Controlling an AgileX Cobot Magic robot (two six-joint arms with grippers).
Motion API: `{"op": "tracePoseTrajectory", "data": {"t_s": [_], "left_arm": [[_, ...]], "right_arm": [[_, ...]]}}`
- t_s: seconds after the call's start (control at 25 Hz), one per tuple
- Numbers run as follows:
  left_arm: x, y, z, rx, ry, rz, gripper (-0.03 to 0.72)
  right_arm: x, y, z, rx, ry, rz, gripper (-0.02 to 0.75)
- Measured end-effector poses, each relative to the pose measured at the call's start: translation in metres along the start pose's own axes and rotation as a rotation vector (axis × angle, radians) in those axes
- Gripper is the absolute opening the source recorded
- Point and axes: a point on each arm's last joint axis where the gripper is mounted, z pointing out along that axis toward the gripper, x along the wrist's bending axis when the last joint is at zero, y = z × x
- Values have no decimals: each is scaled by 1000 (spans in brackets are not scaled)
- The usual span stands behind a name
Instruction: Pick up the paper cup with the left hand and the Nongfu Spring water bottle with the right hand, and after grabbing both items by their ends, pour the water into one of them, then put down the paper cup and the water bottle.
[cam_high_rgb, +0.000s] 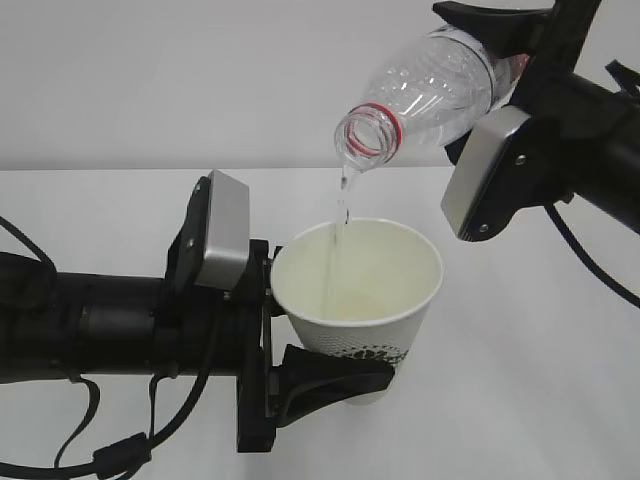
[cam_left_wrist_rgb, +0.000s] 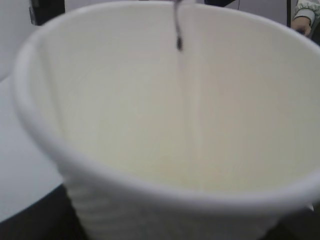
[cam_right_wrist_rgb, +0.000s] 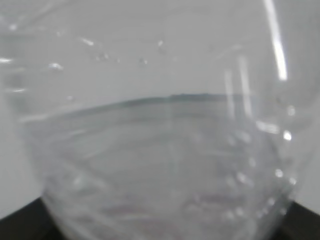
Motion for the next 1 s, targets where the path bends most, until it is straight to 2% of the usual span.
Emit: {"op": "tracePoseTrajectory", "data": {"t_s": [0.36, 1.0], "left_arm": [[-1, 0, 0, 3, -6, -55, 531], [-3, -1, 0, 17, -32, -51, 531]], "right_arm": [[0, -1, 0, 13, -4, 9, 513], [-1, -1, 0, 15, -7, -1, 513]]}}
